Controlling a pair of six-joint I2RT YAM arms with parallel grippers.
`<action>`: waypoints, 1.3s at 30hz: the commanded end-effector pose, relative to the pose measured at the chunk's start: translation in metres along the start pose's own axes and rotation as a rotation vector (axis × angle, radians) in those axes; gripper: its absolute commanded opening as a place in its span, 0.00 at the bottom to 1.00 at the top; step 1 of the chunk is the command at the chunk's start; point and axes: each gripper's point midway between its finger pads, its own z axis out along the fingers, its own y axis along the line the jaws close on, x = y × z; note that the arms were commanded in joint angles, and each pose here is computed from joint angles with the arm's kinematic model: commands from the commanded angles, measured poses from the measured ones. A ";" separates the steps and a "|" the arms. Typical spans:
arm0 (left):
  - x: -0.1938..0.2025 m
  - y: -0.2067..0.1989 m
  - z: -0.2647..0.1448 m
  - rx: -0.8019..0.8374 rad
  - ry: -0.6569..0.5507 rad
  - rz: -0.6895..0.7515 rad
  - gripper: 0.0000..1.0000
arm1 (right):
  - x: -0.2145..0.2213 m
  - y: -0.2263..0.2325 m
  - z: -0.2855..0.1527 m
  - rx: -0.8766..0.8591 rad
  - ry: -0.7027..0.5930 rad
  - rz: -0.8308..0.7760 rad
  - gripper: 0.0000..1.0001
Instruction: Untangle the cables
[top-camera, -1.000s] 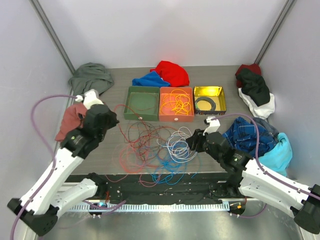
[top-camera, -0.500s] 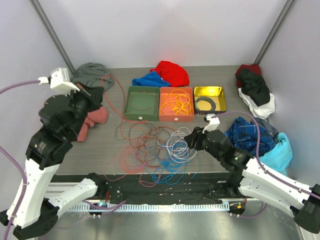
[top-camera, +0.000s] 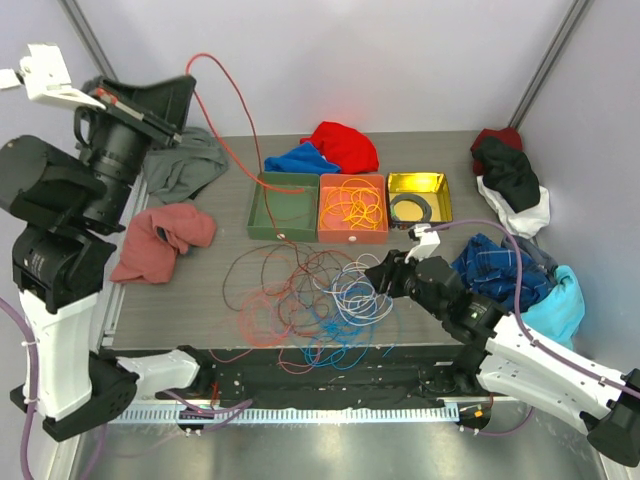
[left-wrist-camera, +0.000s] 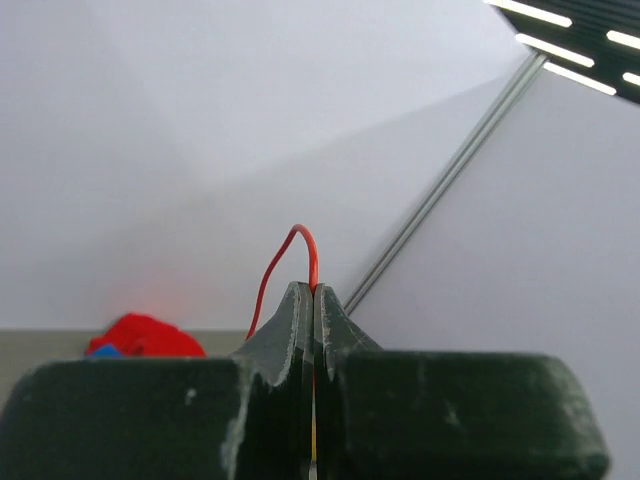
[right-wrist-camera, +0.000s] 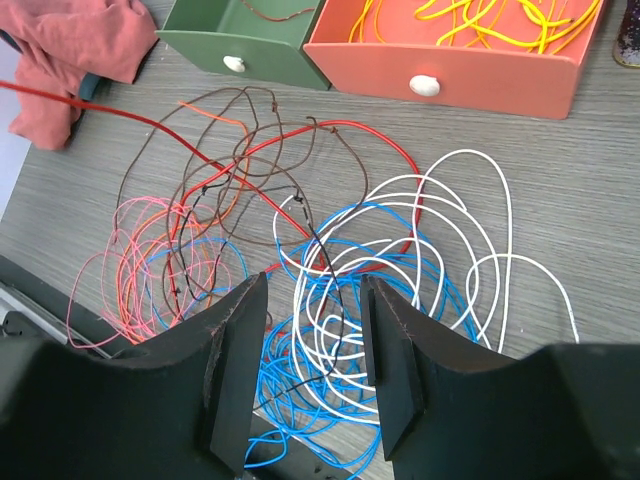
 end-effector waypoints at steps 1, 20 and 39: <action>-0.033 -0.031 0.012 0.111 -0.086 0.022 0.00 | -0.027 0.023 -0.002 -0.067 -0.065 0.029 0.50; 0.015 -0.038 0.048 0.151 0.023 -0.054 0.00 | -0.040 0.119 0.057 -0.248 -0.069 -0.186 0.96; 0.037 -0.040 0.046 0.167 0.090 -0.059 0.00 | -0.040 0.137 0.168 -0.170 -0.254 -0.236 0.95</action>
